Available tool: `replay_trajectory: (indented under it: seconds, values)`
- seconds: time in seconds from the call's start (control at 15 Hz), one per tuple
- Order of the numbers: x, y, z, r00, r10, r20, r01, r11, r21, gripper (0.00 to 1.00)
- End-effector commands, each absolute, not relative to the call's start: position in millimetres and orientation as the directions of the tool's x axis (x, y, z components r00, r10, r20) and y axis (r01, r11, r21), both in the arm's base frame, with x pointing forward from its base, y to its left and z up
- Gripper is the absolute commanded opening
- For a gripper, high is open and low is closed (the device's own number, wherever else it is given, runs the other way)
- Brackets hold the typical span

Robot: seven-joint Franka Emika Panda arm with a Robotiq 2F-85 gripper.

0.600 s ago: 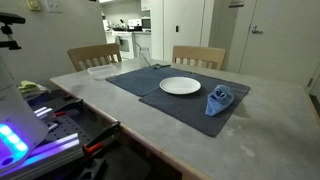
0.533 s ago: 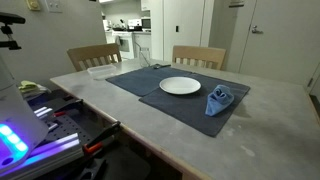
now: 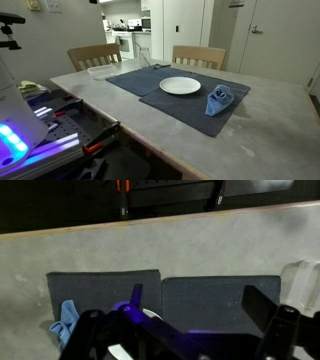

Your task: Use the cloth to wipe the plate

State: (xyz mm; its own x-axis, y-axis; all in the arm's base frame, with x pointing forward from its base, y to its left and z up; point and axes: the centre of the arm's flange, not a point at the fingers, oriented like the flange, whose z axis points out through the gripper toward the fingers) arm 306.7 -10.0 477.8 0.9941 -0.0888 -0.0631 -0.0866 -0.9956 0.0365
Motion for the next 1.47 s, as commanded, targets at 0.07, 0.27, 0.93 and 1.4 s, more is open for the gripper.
replay_trajectory:
  seconds: [0.07, 0.27, 0.93, 1.4]
  values:
    - [338, -26, 455, 0.997, -0.02, -0.079, -0.016, -0.999, 0.047, 1.0]
    - [359, -42, 437, 0.995, 0.035, -0.095, 0.041, -0.997, 0.059, 1.0]
    - [373, -70, 403, 0.994, 0.058, -0.095, 0.062, -0.997, 0.045, 1.0]
    - [406, -95, 380, 0.994, 0.064, -0.087, 0.069, -0.997, 0.047, 1.0]
